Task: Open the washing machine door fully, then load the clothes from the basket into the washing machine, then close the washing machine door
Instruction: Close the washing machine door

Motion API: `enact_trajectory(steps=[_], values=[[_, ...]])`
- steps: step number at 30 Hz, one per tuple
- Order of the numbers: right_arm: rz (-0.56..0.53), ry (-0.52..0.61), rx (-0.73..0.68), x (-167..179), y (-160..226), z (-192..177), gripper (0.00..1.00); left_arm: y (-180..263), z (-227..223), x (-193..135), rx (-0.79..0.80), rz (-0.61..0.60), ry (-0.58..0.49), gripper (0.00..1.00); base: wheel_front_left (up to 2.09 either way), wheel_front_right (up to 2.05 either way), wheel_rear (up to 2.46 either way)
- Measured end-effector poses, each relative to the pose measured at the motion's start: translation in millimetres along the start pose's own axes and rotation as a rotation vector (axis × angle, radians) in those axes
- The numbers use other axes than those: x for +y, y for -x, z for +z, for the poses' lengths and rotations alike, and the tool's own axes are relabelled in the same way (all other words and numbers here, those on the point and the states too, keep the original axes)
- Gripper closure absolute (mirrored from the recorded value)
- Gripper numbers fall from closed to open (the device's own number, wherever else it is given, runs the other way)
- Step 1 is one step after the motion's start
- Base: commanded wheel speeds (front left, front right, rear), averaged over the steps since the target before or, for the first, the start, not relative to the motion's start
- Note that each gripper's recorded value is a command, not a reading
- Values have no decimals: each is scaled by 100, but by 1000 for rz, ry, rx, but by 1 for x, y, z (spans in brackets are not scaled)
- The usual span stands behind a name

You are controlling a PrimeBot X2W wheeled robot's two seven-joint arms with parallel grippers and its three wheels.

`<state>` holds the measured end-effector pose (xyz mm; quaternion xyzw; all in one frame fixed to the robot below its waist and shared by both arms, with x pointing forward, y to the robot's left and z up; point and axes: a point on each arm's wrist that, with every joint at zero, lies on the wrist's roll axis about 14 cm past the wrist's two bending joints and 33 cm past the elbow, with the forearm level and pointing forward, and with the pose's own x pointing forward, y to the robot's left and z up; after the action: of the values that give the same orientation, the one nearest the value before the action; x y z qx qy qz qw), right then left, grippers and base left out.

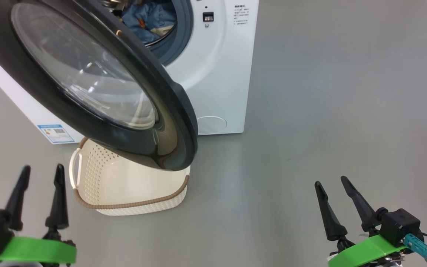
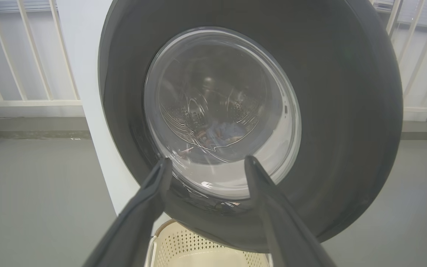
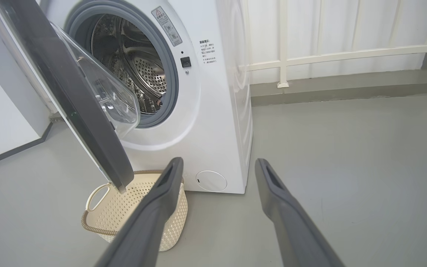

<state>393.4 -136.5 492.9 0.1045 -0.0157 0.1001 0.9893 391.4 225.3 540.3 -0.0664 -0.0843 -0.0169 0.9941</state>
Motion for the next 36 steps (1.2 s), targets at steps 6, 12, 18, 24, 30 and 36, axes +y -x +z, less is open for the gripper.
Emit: enact_trajectory(steps=[6, 12, 18, 24, 30, 36], values=[[-7, 1, 2, -1, 5, 0, 0, 11, -11, -5, 30, 11, -6, 0, 0, 0, 0], [-10, 5, -3, -3, 6, 2, 0, 17, -16, -2, 44, 33, -16, 0, 0, 0, 0], [-12, 12, -16, -3, 7, 6, 0, 27, -27, -1, 77, 53, -24, 0, 0, 0, 0], [-17, 15, -28, -5, 9, 11, 0, 33, -31, 1, 91, 71, -22, 0, 0, 0, 0], [-23, 18, -38, -6, 11, 14, 0, 39, -35, 2, 103, 89, -19, 0, 0, 0, 0], [-31, 19, -41, -8, 12, 16, 0, 44, -40, 1, 116, 101, -8, 0, 0, 0, 0]])
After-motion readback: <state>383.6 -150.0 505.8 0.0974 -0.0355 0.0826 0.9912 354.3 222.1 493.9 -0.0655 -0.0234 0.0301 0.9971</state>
